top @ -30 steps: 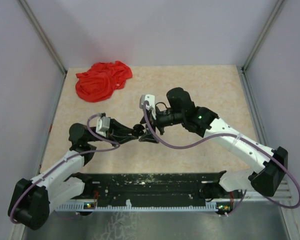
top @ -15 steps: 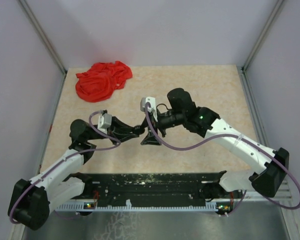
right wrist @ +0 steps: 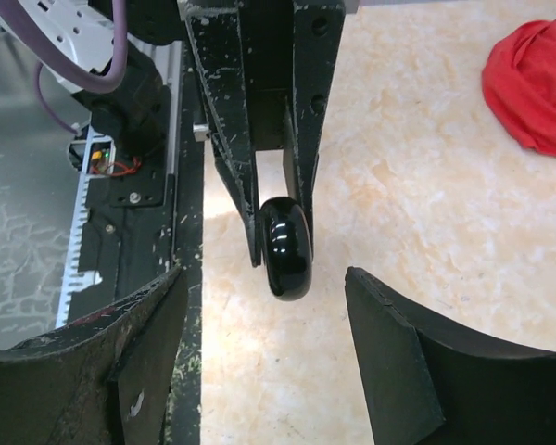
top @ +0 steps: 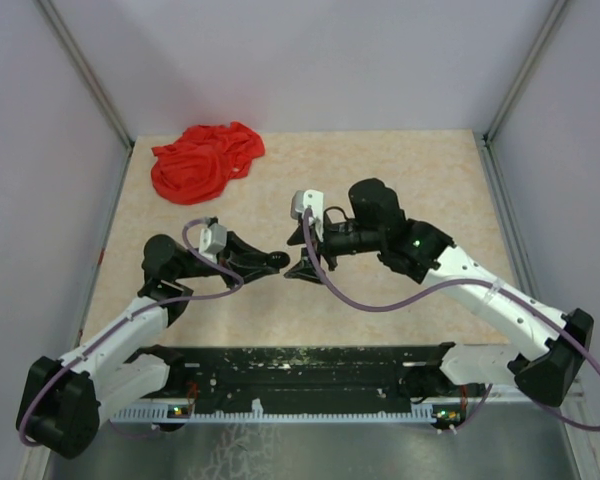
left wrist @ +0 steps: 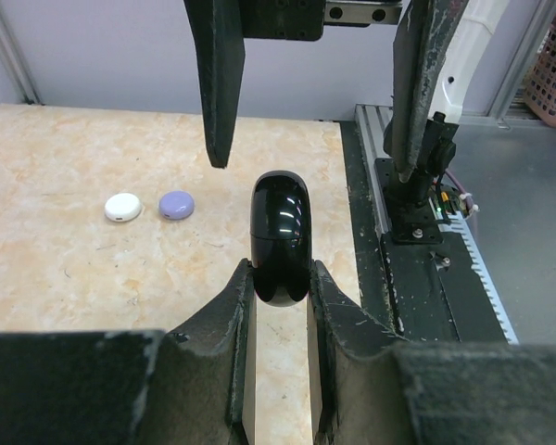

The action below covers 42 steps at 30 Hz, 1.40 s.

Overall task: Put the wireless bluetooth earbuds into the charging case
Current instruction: Close the charging case, then place the charging case at the center of the board.

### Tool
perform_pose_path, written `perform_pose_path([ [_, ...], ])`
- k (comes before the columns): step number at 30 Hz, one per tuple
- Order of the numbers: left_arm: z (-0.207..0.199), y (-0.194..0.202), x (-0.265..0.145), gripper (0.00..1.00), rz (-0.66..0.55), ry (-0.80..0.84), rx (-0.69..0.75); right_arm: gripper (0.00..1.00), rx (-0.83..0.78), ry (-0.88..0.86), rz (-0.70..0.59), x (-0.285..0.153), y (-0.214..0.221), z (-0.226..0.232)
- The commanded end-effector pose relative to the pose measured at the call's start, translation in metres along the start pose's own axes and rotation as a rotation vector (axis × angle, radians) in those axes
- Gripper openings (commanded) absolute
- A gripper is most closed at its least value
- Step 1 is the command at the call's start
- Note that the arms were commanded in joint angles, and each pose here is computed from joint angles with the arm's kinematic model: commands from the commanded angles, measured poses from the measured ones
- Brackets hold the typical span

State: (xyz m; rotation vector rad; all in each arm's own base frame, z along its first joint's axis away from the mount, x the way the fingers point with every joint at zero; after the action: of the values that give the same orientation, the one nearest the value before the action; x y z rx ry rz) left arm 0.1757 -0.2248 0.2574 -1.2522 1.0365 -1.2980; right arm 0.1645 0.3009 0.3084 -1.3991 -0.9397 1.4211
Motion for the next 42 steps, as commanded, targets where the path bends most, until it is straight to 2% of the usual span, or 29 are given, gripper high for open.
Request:
perform_pose_path([
  [1, 0.004, -0.01, 0.002, 0.01, -0.012, -0.002, 0.035, 0.68, -0.052, 0.039, -0.075, -0.003, -0.02, -0.007],
  [14, 0.003, -0.011, 0.002, 0.01, -0.02, 0.012, 0.028, 0.57, -0.006, -0.035, -0.038, 0.022, -0.001, -0.012],
  [22, 0.003, -0.012, 0.002, 0.01, -0.022, 0.01, 0.03, 0.43, 0.008, -0.054, -0.018, 0.027, 0.005, -0.013],
  [28, 0.005, -0.011, 0.002, 0.01, -0.02, -0.008, 0.026, 0.25, 0.017, 0.006, -0.005, 0.025, 0.008, -0.02],
  [32, 0.013, -0.009, 0.001, 0.15, 0.0, -0.057, 0.023, 0.16, 0.043, 0.047, -0.011, 0.018, 0.007, -0.029],
  [37, 0.027, -0.004, -0.001, 0.39, 0.041, -0.158, 0.016, 0.14, 0.081, 0.119, -0.076, 0.0, -0.001, -0.04],
  [40, 0.035, 0.002, -0.004, 0.46, 0.085, -0.21, 0.007, 0.14, 0.128, 0.214, -0.11, -0.011, 0.0, -0.056],
  [41, 0.037, 0.002, -0.005, 0.59, 0.095, -0.228, 0.012, 0.14, 0.15, 0.247, -0.114, -0.015, 0.003, -0.062],
  [42, 0.04, 0.003, -0.006, 0.64, 0.105, -0.247, 0.015, 0.15, 0.173, 0.277, -0.114, -0.019, 0.007, -0.067],
])
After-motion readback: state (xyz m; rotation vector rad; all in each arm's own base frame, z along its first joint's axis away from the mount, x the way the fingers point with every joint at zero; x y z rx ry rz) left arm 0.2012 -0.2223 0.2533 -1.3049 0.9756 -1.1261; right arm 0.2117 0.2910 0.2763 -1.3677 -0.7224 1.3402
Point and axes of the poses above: each gripper's point midway between its finger pads, its own x axis out along the fingers, its own z axis along the line the jaws close on, y = z × x, the point moved 3 cm from there along -x, back along the fingers, and after that the axes turned 5 degrees about x, right-handed, at the moved point
